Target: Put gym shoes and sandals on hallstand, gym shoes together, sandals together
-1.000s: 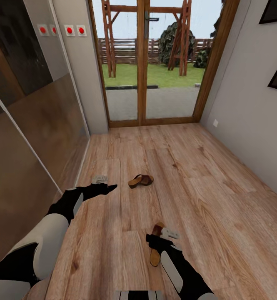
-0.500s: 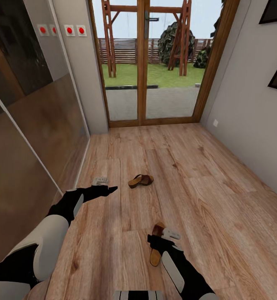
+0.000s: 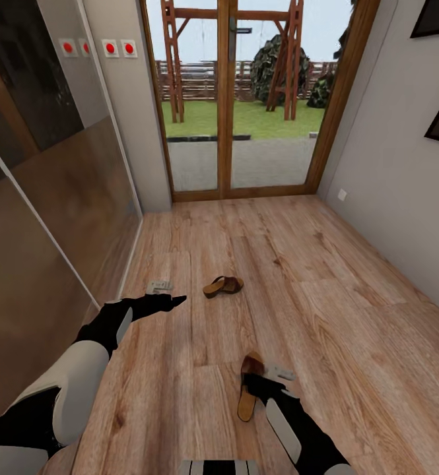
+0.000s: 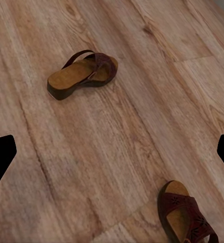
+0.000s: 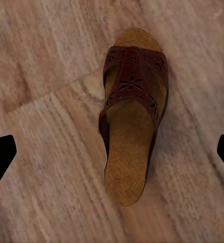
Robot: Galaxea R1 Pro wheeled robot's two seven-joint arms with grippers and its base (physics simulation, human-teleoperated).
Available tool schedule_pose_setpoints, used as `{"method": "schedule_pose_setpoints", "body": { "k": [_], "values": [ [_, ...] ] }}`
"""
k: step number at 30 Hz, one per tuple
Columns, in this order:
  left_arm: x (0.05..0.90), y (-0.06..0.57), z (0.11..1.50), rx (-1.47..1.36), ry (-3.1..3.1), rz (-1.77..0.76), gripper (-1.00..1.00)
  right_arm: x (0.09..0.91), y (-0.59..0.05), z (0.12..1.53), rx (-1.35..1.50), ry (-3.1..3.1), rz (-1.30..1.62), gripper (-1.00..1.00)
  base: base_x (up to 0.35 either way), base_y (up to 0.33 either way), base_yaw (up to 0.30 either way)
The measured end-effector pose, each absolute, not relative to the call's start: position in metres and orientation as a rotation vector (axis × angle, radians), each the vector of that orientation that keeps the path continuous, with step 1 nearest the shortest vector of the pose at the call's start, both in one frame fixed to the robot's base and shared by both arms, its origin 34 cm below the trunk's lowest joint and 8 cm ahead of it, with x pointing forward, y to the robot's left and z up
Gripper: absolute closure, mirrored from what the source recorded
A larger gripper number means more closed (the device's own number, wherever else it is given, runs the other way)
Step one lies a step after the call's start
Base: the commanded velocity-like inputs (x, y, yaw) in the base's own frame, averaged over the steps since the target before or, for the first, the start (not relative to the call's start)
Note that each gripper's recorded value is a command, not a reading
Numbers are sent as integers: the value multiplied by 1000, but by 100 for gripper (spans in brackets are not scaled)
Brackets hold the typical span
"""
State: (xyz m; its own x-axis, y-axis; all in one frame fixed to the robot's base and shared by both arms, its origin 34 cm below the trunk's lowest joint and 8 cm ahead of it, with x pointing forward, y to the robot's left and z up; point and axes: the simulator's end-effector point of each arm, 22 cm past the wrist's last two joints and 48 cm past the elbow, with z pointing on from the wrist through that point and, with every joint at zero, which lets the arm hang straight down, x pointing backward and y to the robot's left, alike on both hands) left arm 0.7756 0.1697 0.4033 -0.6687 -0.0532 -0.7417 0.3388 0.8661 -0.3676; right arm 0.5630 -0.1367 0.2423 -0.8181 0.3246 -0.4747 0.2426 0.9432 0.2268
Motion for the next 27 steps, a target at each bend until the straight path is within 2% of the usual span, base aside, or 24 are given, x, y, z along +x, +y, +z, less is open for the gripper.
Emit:
{"method": "schedule_pose_setpoints", "body": {
  "k": [7,27],
  "values": [
    [776,169,404,208,2226,-623,-100,565,-158,240,505,2560,194,-100,0,0,0],
    [771,169,376,195,2265,-633,-100,554,-156,221,515,2599,190,-100,0,0,-18]
  ]
}}
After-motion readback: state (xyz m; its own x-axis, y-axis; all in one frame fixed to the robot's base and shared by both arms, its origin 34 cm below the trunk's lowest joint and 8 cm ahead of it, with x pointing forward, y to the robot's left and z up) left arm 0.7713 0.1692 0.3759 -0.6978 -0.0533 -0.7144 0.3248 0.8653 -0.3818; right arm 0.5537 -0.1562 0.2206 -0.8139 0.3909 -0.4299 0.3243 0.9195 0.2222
